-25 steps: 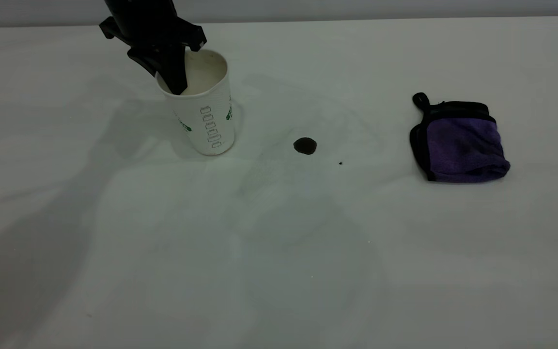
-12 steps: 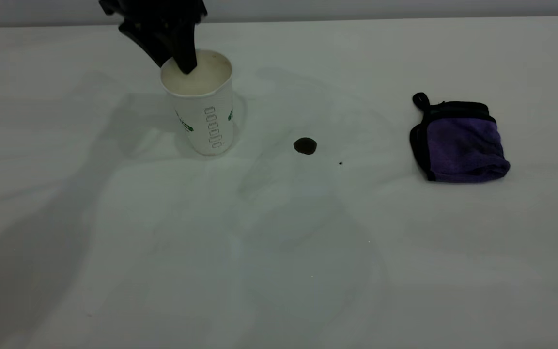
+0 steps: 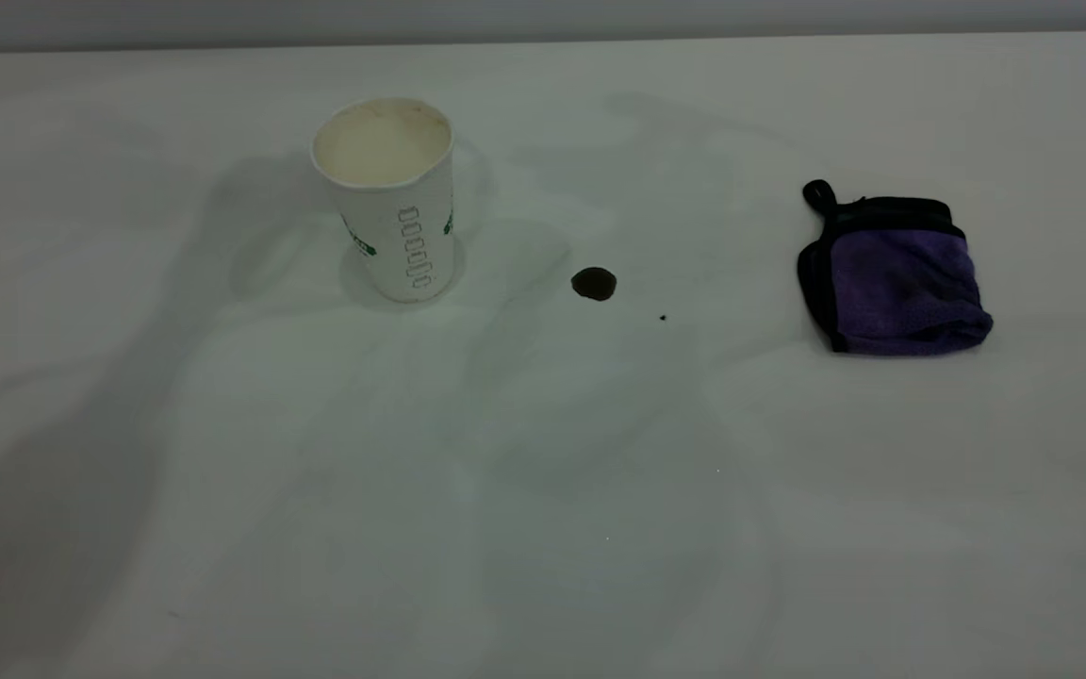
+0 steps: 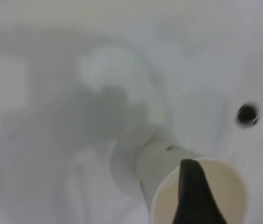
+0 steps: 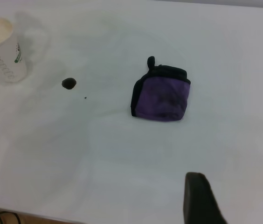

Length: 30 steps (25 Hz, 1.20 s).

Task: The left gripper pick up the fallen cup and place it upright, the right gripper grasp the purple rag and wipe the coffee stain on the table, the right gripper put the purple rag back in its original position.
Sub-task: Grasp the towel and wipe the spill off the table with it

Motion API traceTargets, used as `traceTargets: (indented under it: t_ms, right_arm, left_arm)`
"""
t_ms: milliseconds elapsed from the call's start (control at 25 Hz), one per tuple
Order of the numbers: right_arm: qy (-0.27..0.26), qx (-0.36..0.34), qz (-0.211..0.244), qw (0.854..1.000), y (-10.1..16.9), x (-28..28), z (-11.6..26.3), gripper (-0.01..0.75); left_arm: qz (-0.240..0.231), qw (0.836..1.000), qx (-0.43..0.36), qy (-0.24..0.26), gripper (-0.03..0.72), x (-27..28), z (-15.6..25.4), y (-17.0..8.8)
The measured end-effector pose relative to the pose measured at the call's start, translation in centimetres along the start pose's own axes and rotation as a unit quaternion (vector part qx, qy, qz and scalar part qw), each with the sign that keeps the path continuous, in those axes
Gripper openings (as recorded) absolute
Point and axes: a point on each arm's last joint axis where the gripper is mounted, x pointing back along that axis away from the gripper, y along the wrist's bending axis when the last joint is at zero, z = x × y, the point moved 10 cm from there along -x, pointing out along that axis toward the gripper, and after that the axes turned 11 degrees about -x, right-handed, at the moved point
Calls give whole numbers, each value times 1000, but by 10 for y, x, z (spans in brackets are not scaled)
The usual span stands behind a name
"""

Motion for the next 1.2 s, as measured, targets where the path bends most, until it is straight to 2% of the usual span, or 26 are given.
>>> traceTargets:
  t_ms: [280, 400, 480, 640, 840, 1200]
  right_arm:
    - [0, 0, 0, 1000, 0, 0, 0, 430]
    - [0, 0, 0, 1000, 0, 0, 0, 430]
    - [0, 0, 0, 1000, 0, 0, 0, 430]
    - [0, 0, 0, 1000, 0, 0, 0, 430]
    - [0, 0, 0, 1000, 0, 0, 0, 430]
    - [0, 0, 0, 1000, 0, 0, 0, 430]
  left_arm:
    - [-52, 991, -9, -125, 473, 142, -33, -29]
    - [-74, 984, -9, -164, 473, 205, -24, -48]
    - [-80, 982, -9, -170, 473, 230, -7, -62]
    - [-96, 986, -7, -140, 473, 250, 49, -81]
    - [-105, 992, 2, -76, 473, 241, 134, -100]
    - [-72, 997, 24, 32, 473, 183, 289, -144]
